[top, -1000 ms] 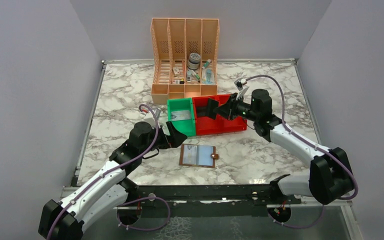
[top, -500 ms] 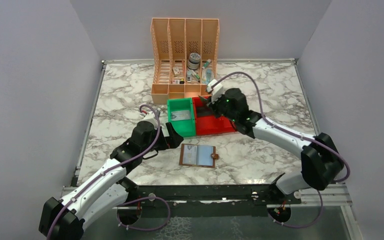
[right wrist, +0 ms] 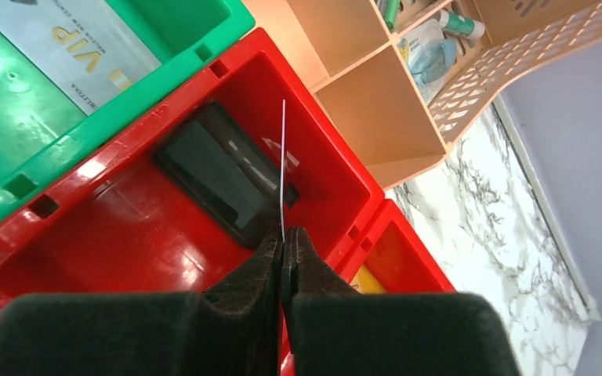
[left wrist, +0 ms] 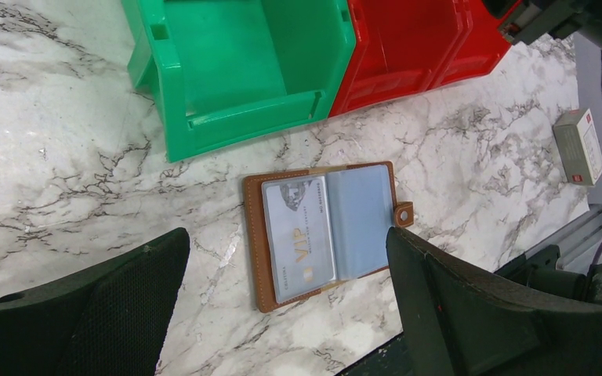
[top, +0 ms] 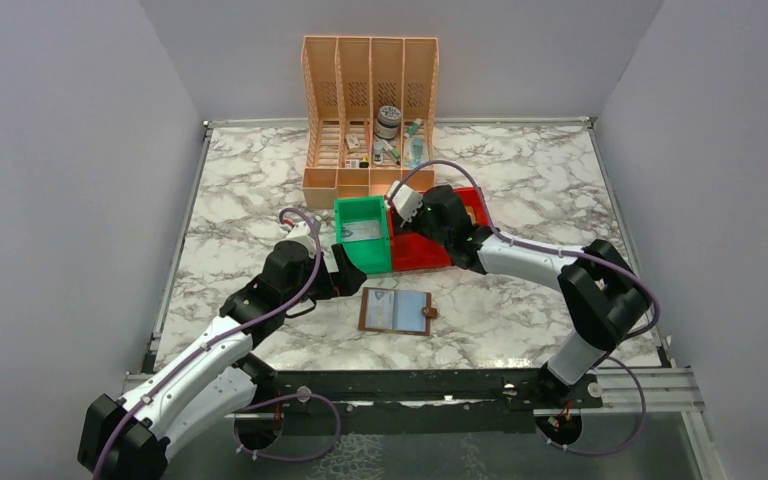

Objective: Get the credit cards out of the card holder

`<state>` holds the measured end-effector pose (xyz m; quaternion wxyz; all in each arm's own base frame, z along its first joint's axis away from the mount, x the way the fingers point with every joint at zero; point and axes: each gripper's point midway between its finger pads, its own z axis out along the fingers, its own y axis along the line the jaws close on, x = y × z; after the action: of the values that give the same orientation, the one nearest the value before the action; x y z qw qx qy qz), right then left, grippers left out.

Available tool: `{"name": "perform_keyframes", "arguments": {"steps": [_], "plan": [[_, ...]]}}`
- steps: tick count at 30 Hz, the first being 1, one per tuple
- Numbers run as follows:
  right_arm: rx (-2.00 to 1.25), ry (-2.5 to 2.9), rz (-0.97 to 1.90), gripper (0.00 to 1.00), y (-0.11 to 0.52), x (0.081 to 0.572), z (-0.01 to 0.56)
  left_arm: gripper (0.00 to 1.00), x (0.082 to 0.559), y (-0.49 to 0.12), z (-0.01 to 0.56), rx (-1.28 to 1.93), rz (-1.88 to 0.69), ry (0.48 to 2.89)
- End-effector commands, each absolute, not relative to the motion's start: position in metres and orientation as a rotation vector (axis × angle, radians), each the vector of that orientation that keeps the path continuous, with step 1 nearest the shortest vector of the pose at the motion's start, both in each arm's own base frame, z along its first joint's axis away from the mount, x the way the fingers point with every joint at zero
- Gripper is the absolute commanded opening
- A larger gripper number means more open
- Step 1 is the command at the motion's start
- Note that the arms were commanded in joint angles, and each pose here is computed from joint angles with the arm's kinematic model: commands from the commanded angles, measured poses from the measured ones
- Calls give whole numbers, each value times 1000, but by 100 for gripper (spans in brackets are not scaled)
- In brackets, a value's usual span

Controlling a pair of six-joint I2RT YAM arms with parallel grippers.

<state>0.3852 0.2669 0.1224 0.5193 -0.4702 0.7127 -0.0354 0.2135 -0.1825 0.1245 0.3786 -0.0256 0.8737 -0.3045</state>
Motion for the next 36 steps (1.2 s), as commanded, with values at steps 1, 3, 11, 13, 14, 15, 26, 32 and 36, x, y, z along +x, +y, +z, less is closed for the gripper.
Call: {"name": "perform_keyframes", "arguments": {"steps": [1,3,11,13,14,15,26,32,36], "plan": [[-1165,1627,-195,1,273,408,131,99,220,-181,136,-71,-772,2194],[-1192,1629,-215,1,275,412,124,99,220,-181,136,-74,-771,2195],[-1319,1613,-221,1,289,421,102,99,220,-180,139,-86,-774,2183],[-1365,1614,-188,1,294,417,94,99,220,-180,139,-87,-775,2183],[-1383,1609,-181,1,295,416,91,99,220,-181,139,-87,-775,2184],[-1393,1610,-183,1,296,416,89,99,220,-181,139,-87,-775,2184],[-1472,1699,-164,6,296,412,59,99,219,-180,136,-83,-767,2197],[-1504,1728,-104,20,302,406,53,99,219,-182,136,-68,-770,2203],[-1497,1729,-71,28,305,403,56,99,219,-182,136,-64,-776,2202]]}}
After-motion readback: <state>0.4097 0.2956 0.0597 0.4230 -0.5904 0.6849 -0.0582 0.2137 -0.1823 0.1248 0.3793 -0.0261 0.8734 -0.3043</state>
